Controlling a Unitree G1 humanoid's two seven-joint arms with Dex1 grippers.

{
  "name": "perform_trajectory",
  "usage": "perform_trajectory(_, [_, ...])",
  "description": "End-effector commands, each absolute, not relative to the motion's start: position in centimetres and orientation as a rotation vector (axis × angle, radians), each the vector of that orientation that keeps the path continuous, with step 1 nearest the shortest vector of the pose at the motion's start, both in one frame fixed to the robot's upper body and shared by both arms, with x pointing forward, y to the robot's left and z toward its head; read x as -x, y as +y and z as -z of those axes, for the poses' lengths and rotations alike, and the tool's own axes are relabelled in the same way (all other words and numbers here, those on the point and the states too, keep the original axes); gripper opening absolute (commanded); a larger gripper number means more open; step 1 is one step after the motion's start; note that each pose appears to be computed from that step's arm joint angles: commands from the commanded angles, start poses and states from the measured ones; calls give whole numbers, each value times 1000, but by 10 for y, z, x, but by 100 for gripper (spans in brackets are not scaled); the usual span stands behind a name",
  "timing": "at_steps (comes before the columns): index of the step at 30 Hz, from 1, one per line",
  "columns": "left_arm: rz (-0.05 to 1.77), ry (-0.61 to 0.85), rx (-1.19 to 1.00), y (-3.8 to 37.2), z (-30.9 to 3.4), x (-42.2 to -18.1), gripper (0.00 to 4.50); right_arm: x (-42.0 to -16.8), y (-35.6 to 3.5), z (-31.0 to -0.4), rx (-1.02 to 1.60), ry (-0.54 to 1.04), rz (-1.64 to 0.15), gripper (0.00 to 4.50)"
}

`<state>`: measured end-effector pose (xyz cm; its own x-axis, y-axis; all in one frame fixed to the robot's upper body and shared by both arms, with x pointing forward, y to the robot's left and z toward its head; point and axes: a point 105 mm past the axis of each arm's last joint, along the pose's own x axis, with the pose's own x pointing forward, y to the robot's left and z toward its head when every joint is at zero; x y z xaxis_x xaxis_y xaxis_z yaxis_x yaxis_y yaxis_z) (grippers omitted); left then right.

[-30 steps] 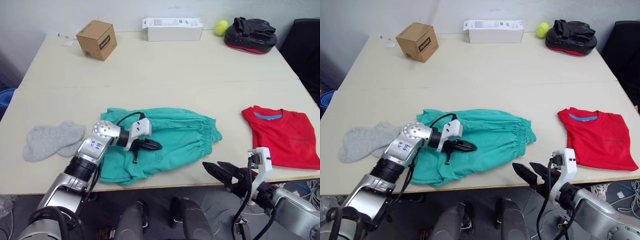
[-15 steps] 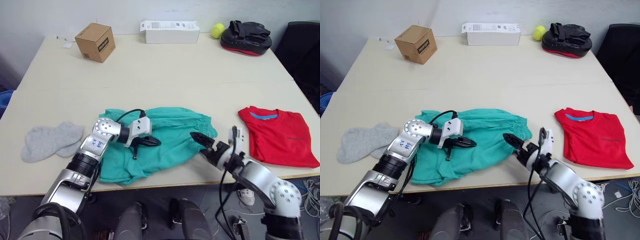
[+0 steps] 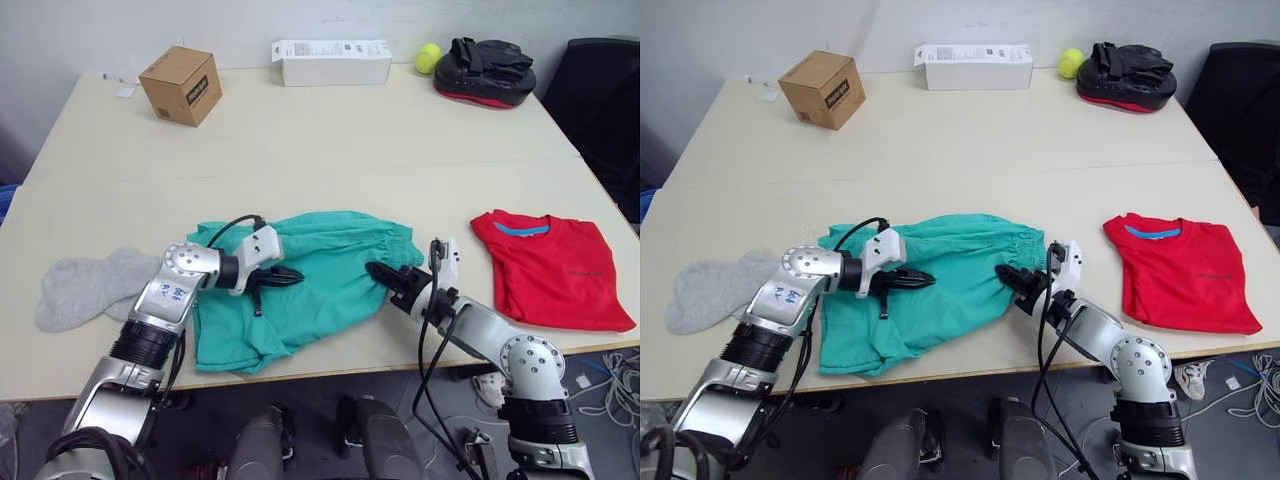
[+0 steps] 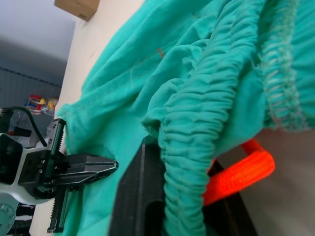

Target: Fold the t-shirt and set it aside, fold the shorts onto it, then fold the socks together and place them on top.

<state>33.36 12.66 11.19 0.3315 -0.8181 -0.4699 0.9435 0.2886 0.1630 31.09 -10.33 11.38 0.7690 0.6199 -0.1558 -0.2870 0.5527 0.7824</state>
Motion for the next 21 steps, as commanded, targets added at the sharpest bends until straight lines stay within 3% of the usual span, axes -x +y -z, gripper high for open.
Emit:
perform_trajectory(1, [1182,319,-448,141,-124,-325,0,-314,-104,-124,-807,409,-586,2])
perform_trajectory(7, [1149,372,-521,150,-100,-328,0,-319,-97,-142,-732,354,-686,2])
perform_trajectory(15, [1112,381,-505,147,-86,-342,0,-299,-47,-190,-252,169,-1076,2])
perform_trajectory(21, [1080,392,-478,155,-80,-340,0,-281,-1,-208,57,43,-1362,2])
